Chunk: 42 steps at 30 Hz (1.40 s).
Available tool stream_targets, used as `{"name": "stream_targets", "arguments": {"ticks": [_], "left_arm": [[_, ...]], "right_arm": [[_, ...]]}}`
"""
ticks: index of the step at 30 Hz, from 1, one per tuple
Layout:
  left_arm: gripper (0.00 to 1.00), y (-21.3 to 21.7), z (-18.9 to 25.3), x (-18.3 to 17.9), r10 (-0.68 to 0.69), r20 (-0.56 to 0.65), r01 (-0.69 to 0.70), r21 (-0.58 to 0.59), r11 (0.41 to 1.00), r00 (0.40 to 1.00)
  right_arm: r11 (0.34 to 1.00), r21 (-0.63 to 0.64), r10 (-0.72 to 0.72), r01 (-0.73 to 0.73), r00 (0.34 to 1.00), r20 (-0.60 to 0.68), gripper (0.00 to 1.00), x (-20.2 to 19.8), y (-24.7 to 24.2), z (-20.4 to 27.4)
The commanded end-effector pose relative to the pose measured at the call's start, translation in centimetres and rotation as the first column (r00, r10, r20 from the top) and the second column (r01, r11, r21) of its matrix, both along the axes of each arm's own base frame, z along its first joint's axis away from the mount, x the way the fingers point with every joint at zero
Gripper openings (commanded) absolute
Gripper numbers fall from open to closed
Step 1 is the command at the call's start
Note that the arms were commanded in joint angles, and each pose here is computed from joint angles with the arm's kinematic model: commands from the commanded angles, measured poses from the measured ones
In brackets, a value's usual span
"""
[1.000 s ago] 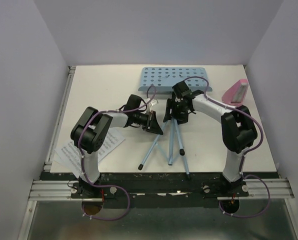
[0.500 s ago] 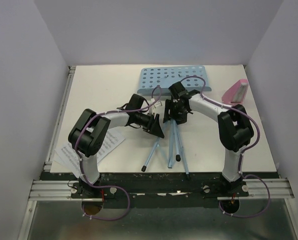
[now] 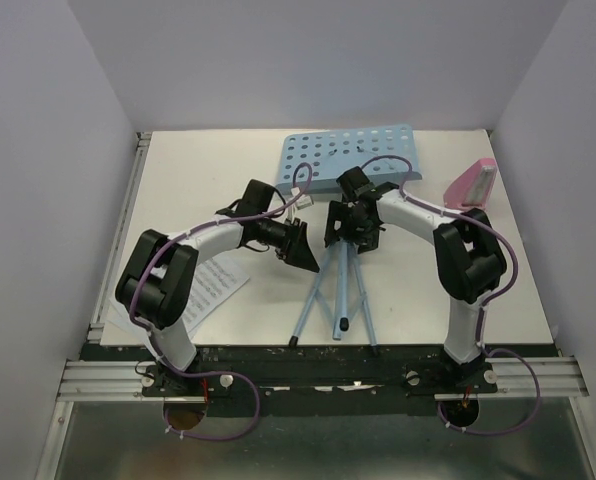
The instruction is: Pack up the instrument practice props
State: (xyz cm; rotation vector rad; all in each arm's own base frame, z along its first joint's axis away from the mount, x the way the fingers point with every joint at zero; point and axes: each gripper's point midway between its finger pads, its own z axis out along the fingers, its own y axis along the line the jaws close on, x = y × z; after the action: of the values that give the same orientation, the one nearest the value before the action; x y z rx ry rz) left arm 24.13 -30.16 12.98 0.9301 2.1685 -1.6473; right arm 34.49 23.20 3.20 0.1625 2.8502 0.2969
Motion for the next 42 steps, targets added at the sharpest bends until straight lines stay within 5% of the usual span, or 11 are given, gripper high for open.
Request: {"name": "stream_targets", "arguments": {"ticks": [1, 9, 16, 23, 27, 32, 34, 38, 40, 42], "left_arm": [[0.68, 1.3, -1.3, -0.8, -0.003, -0.02, 0.003, 0.006, 1.0, 1.0], [0.68, 2.3, -1.9, -0.8, 0.042, -0.019, -0.041, 0.025, 0.999, 0.999], [0.68, 3.0, -2.3, -0.7, 0.07, -0.009, -0.069, 0.036, 0.997, 0.998], [0.68, 3.2, -2.3, -0.3, 0.086, 0.0, -0.086, 0.035, 0.996, 0.996], [0.68, 3.4, -2.0, 0.2, 0.096, 0.004, -0.096, 0.034, 0.995, 0.995], [0.68, 3.7, -1.6, 0.9, 0.11, 0.02, -0.11, 0.034, 0.993, 0.994], [0.68, 3.8, -1.5, 1.1, 0.115, 0.021, -0.116, 0.037, 0.993, 0.993], [0.7, 4.2, -0.5, 1.7, 0.124, 0.039, -0.126, 0.045, 0.991, 0.992], [0.72, 4.8, 0.5, 2.2, 0.132, 0.064, -0.136, 0.049, 0.99, 0.989], [0.99, 5.6, 1.7, 2.8, 0.143, 0.094, -0.148, 0.049, 0.988, 0.985]], "right_arm": [[0.999, -0.024, -0.023, 0.022, 0.998, -0.056, 1.0, -2.6, -0.9, -0.3], [0.992, -0.128, -0.028, 0.015, 0.995, -0.099, 0.97, -5.0, 0.0, -3.3], [0.977, -0.21, -0.042, 0.027, 0.997, -0.067, 0.54, -4.1, -0.4, -4.5], [0.973, -0.23, 0.026, -0.034, 0.999, -0.037, 0.37, -3.3, -0.5, -5.0], [0.978, -0.179, 0.109, -0.109, 0.994, -0.014, 0.03, -3.3, 0.3, -4.9], [0.976, -0.139, 0.177, -0.169, 0.983, 0.048, 0.0, -2.0, 1.5, -4.0], [0.977, -0.122, 0.183, -0.175, 0.981, 0.058, 0.16, -1.5, 1.9, -3.7], [0.982, -0.089, 0.173, -0.164, 0.98, 0.1, 0.95, -0.7, 2.1, -1.0], [0.984, -0.051, 0.175, -0.169, 0.976, 0.133, 1.0, -0.5, 1.8, 1.6], [0.979, -0.019, 0.201, -0.202, 0.96, 0.194, 1.0, -0.2, 1.2, 5.0]]}}
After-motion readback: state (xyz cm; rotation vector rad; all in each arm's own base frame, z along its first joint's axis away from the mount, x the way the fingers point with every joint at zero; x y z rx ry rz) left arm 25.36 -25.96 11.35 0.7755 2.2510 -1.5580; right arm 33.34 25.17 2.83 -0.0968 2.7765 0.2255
